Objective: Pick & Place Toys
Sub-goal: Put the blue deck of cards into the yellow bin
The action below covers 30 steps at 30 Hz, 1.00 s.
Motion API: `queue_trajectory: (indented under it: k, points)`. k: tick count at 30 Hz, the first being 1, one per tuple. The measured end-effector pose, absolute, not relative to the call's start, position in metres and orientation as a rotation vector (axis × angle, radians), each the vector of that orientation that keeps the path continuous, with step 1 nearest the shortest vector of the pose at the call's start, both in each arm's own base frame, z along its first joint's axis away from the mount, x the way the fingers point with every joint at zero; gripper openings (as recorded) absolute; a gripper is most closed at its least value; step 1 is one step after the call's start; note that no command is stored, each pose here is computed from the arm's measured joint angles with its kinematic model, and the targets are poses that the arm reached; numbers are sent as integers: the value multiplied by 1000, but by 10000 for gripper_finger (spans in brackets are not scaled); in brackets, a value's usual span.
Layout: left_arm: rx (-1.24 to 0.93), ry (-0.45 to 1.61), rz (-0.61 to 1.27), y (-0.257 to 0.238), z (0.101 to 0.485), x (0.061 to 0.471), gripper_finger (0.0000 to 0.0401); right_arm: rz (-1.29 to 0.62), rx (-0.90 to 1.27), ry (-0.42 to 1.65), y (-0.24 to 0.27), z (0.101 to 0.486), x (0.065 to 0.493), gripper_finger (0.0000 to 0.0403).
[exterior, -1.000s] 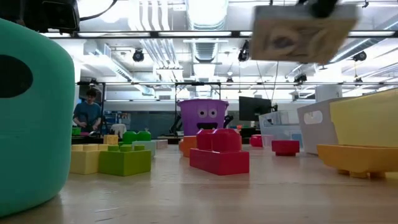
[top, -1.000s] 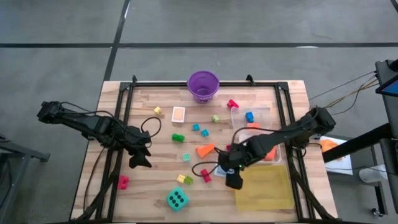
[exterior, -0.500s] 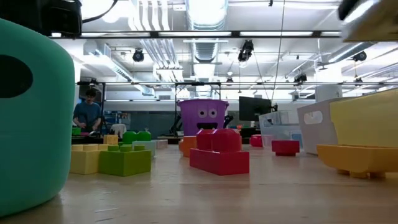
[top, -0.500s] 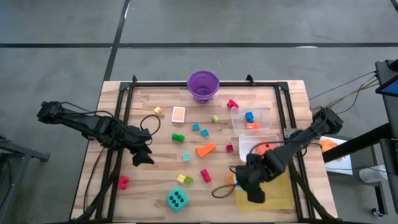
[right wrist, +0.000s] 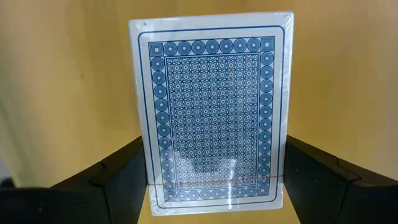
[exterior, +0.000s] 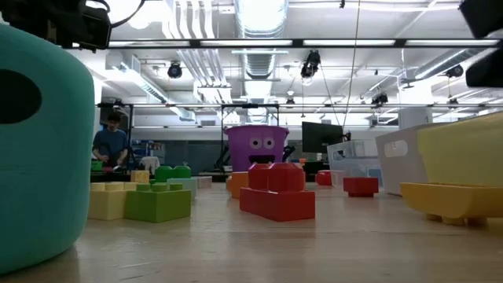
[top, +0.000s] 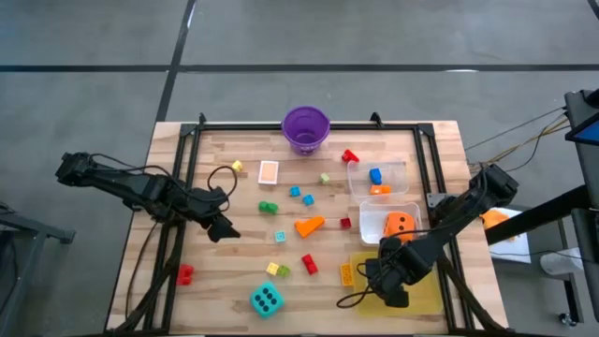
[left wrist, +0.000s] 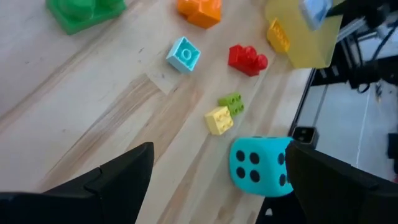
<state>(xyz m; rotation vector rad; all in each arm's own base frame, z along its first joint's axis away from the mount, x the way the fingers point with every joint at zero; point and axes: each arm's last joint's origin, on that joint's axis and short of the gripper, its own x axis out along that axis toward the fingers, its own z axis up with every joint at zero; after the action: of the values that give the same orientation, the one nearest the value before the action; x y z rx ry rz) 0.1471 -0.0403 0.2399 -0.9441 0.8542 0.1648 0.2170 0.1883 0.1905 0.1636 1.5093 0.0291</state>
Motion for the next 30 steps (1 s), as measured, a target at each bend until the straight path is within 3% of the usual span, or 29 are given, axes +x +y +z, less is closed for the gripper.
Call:
queue_trajectory:
  k: [12, 30]
  points:
    - [-958, 849, 176, -40, 240, 147, 351, -36, 156, 1482, 179, 160, 209, 297]
    - [-957, 849, 179, -40, 240, 147, 351, -2, 154, 1459, 180, 158, 210, 297]
